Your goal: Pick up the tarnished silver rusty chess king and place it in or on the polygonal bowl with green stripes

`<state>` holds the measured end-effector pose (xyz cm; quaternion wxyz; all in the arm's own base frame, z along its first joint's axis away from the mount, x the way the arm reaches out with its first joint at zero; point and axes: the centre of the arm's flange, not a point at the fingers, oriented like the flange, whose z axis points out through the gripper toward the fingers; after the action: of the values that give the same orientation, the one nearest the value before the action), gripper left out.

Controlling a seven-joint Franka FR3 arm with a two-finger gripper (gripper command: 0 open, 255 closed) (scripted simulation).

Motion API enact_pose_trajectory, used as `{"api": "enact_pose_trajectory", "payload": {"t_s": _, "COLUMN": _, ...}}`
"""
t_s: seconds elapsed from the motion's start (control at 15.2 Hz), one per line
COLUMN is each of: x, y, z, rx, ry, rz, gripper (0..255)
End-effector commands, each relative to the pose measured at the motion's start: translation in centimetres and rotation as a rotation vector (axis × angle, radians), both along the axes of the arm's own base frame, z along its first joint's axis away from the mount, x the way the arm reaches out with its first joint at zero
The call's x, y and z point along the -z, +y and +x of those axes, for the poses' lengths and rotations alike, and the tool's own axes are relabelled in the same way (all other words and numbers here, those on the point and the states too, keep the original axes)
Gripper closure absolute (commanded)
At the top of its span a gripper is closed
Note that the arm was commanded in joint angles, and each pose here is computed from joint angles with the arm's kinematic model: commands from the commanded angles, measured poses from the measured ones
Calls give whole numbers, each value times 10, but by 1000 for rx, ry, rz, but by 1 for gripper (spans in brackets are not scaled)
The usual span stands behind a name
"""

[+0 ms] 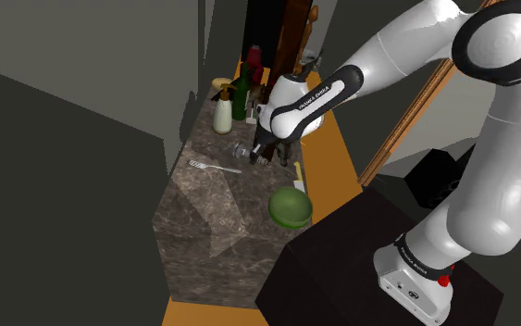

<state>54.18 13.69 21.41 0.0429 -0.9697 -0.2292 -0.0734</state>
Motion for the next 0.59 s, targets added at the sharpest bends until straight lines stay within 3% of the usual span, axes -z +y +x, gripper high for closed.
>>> {"api": "enact_pose_trajectory", "payload": {"t_s": 0.0, "x": -1, "y": -6, "z": -27, "rx": 0, "ry": -1, "rz": -1, "gripper": 255}}
{"api": "enact_pose_trajectory", "payload": {"t_s": 0.53, "x": 1, "y": -37, "z": -128, "rx": 0, "ry": -1, "rz": -1, "gripper": 255}}
